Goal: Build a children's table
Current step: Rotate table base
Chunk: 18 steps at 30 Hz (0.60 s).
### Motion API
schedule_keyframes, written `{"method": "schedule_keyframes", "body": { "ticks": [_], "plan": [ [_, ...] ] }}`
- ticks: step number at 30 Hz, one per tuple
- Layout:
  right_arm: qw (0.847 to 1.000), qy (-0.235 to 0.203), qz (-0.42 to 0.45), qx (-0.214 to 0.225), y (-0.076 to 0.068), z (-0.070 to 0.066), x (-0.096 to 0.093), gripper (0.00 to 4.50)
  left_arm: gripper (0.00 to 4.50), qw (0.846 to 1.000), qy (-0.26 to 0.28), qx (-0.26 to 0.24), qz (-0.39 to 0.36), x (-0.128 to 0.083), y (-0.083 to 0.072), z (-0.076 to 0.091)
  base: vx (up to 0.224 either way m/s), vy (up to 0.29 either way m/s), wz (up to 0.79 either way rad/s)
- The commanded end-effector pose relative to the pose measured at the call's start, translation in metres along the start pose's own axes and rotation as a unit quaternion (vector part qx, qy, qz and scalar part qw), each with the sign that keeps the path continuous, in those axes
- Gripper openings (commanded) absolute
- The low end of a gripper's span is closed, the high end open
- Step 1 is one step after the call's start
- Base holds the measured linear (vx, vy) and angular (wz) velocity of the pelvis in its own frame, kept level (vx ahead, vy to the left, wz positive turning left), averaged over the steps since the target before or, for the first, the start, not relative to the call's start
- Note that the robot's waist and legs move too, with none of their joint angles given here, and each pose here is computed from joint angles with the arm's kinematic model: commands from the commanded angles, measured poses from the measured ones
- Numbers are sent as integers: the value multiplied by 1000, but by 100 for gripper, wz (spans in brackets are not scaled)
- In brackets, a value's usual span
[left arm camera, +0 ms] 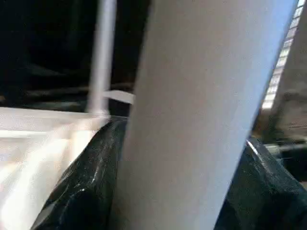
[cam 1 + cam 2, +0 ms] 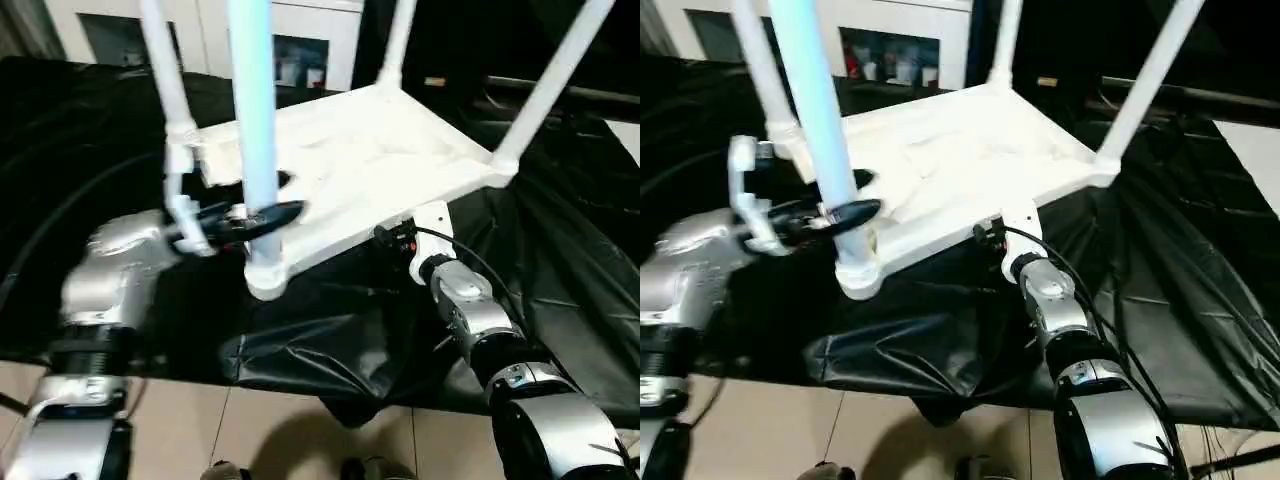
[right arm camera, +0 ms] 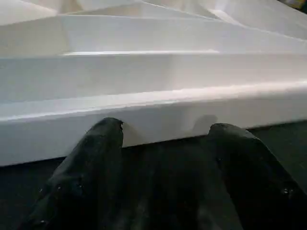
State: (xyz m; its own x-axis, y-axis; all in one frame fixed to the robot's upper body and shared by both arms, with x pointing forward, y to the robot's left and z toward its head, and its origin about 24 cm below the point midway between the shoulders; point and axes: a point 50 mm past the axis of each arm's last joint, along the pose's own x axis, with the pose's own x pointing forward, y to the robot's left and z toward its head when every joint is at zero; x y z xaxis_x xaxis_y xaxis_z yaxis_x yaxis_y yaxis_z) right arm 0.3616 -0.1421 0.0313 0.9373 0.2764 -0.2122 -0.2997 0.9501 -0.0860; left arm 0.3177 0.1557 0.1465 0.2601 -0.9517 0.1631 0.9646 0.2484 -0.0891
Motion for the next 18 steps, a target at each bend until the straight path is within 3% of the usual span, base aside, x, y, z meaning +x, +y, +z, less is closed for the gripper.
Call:
{"method": "schedule_keyframes", "body": {
  "ticks": [1, 7, 10, 13, 17, 18],
  "plan": [
    [1000, -10, 3, -8, 1, 6, 2, 329, 320, 989, -1, -20, -145, 26, -34, 6, 0, 0, 0],
    [1000, -9, 2, -9, -1, 4, 1, 329, 320, 979, 4, -29, -200, 38, -53, 4, 0, 0, 0],
    [1000, -9, 3, -9, 2, 4, 2, 329, 320, 976, 1, -15, -216, 55, -64, 0, 0, 0, 0],
    [1000, -10, 5, -10, 4, 4, 3, 329, 320, 985, 13, 4, -171, 66, -56, -6, 0, 0, 0],
    [1000, -11, 7, -11, 7, 6, 4, 329, 320, 995, 60, 55, -54, 75, -27, -14, 0, 0, 0],
    [1000, -11, 7, -12, 7, 6, 4, 329, 320, 995, 60, 56, -53, 75, -27, -14, 0, 0, 0]
  ]
}}
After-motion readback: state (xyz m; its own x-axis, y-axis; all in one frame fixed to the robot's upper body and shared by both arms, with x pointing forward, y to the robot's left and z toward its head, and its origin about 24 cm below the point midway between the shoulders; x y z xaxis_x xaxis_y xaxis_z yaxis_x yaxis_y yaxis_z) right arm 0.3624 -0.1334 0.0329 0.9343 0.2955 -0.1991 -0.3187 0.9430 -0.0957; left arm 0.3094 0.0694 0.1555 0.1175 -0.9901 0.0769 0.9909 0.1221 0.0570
